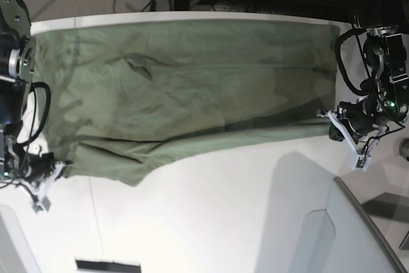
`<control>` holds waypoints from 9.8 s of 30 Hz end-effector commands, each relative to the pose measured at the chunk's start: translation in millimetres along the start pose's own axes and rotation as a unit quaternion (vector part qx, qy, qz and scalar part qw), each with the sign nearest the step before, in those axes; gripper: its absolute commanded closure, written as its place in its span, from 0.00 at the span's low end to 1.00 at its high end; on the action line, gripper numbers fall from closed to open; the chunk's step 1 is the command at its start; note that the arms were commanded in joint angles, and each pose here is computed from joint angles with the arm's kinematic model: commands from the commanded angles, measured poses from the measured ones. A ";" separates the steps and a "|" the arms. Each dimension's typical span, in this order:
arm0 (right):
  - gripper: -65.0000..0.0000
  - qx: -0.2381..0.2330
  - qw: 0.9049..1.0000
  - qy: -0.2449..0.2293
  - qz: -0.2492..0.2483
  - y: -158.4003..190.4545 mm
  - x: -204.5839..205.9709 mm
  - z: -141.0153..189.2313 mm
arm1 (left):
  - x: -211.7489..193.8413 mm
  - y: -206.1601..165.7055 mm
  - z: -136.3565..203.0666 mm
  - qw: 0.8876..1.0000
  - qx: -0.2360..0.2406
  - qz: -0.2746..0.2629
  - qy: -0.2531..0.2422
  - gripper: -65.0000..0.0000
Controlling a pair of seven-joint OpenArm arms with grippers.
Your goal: Layout the t-shirt on the table in an organized manner, then fold the t-shirt properly
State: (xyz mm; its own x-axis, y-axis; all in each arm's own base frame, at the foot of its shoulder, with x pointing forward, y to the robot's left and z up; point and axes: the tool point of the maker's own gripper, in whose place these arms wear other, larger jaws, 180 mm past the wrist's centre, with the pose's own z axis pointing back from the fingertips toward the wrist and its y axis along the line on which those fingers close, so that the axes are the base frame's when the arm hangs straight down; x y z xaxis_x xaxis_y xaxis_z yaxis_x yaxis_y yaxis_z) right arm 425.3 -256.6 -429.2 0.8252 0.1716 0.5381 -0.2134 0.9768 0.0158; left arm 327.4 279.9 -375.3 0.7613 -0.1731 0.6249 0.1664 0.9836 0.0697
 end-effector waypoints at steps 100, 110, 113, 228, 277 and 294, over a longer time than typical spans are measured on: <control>1.00 -0.046 0.987 0.151 0.036 34.4 -109.2 55.1 | -58.0 -2.8 42.7 0.990 -0.008 -0.127 0.055 1.00; 1.00 -0.045 0.987 0.152 0.036 35.1 -109.4 54.9 | -85.9 -9.8 24.0 0.990 -0.033 -0.107 0.080 1.00; 1.00 -0.045 0.987 0.152 0.036 35.1 -109.4 54.9 | -87.0 -16.4 21.9 0.989 -0.041 -0.112 0.082 1.00; 0.85 0.104 0.992 0.020 0.061 142.7 -24.2 -30.5 | -154.7 62.0 83.3 0.995 0.086 0.031 0.043 1.00; 0.90 0.124 0.991 0.048 -0.011 139.9 -33.6 -39.2 | -164.8 61.6 78.1 0.994 0.081 0.045 0.055 1.00; 1.00 0.092 0.995 0.025 0.026 135.7 -20.9 -14.6 | -164.8 61.6 78.1 0.994 0.081 0.045 0.055 1.00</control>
State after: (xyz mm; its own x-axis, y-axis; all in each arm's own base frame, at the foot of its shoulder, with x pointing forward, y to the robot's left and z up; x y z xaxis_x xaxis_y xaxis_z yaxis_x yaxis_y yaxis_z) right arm 366.7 -122.8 -468.5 0.8643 0.2400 0.4420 -0.3408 0.9257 0.1638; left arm 157.3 366.4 -423.2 0.8491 -0.0621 0.5246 -0.0059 0.9919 0.1269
